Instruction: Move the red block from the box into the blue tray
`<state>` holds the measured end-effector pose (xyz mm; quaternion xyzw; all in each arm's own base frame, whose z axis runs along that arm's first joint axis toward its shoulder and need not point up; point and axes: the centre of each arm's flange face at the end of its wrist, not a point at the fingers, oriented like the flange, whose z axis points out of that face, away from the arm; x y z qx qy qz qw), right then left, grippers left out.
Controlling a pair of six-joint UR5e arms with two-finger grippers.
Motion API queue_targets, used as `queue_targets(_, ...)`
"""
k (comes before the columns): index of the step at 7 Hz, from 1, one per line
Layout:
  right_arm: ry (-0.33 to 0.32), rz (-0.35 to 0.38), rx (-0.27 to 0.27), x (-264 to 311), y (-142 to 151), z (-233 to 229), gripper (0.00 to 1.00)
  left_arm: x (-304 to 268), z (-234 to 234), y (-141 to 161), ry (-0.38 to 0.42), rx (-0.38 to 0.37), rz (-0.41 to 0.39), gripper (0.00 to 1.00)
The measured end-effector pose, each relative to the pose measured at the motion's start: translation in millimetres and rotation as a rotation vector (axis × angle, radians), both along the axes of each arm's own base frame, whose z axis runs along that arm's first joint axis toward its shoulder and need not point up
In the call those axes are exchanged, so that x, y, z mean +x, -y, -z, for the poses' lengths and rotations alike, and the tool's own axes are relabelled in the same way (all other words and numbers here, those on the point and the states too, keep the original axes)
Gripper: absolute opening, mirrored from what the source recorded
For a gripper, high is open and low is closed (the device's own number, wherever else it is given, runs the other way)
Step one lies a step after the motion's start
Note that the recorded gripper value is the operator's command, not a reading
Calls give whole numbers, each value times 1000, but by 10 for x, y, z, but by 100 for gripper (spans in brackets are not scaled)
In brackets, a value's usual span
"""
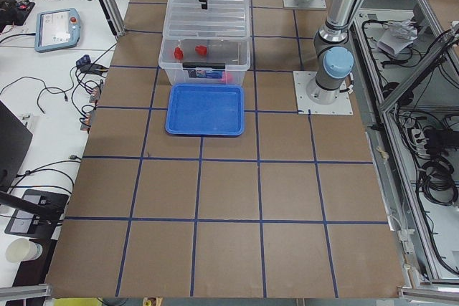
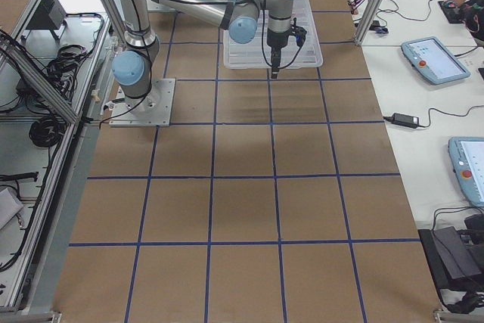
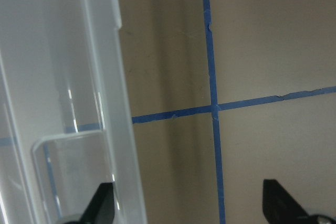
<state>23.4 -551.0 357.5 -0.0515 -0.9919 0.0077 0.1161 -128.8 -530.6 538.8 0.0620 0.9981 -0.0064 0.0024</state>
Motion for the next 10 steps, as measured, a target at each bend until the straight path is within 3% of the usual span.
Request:
queue_targets(6, -33, 21, 22, -426, -44, -19, 100, -92, 189, 13, -10, 26, -86, 100)
queue_targets(8, -34, -11, 34, -484, -50, -19, 100, -136, 526, 97, -9, 51, -53, 100)
queue_targets(10, -34, -18, 9, -478, -19, -141, 100, -129, 1073, 189, -8, 29, 34, 100)
